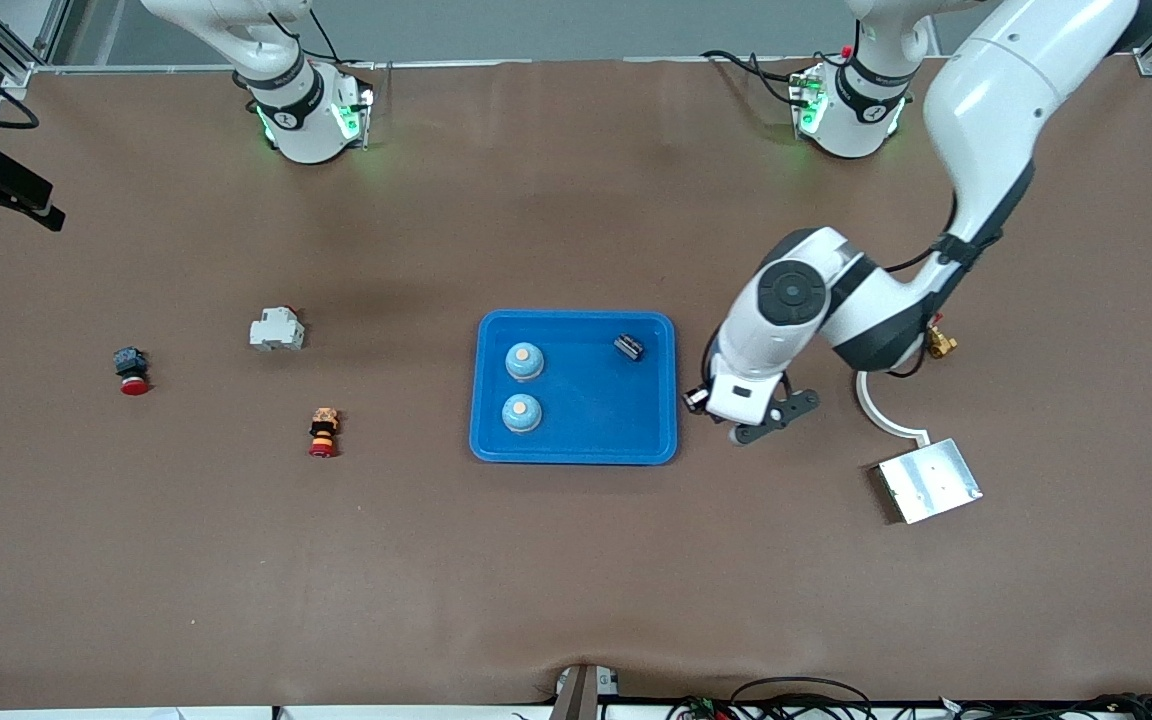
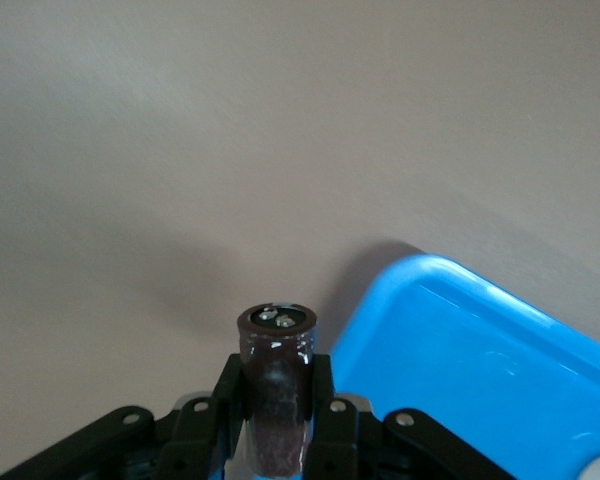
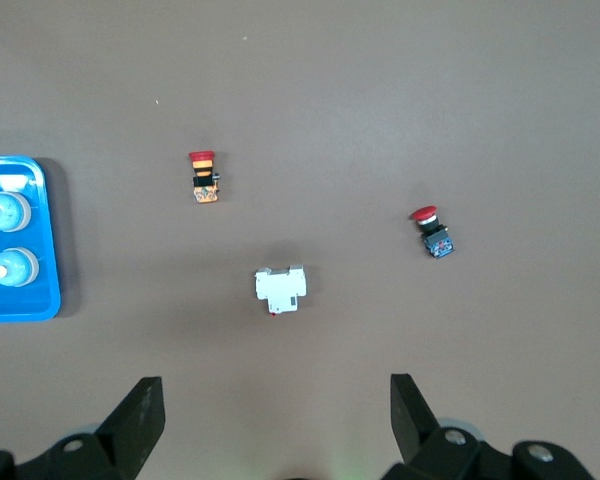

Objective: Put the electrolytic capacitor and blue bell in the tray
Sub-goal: 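Carry the capacitor into the tray and release it with the left gripper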

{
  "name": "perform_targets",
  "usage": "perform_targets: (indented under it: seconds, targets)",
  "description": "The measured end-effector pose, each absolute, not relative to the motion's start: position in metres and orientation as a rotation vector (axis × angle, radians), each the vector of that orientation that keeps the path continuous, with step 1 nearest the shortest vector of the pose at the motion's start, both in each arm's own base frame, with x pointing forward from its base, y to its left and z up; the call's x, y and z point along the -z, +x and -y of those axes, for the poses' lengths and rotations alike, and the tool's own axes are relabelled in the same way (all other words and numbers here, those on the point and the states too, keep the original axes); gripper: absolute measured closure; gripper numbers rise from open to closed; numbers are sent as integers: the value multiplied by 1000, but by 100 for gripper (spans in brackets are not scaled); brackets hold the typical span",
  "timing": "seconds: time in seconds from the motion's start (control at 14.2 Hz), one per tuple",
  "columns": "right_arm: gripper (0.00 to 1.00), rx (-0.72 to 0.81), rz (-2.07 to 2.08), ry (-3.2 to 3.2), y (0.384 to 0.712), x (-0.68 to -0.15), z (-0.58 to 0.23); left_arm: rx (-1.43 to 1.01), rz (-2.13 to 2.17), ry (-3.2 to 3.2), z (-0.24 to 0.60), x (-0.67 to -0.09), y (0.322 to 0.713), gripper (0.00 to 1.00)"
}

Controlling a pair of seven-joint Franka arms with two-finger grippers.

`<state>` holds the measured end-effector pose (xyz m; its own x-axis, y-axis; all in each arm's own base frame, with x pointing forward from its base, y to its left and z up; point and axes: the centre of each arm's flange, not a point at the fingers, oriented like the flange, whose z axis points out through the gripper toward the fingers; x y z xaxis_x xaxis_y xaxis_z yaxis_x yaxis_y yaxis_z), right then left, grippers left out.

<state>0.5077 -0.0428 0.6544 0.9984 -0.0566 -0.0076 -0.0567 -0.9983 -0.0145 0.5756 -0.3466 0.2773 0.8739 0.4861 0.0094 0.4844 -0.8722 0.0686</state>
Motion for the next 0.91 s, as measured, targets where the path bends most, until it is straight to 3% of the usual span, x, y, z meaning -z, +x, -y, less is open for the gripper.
perform_targets:
  seconds: [0.35, 0.7, 0.91]
  targets:
    - [0, -38, -101, -3126, 516, -649, 44, -42, -977, 2949, 423, -238, 551, 70]
    - [0, -81, -100, -3125, 516, -645, 42, -57, -1055, 2979, 447, -193, 533, 70]
    - [0, -81, -98, -3125, 516, -645, 40, -72, -1060, 2969, 446, -196, 540, 44]
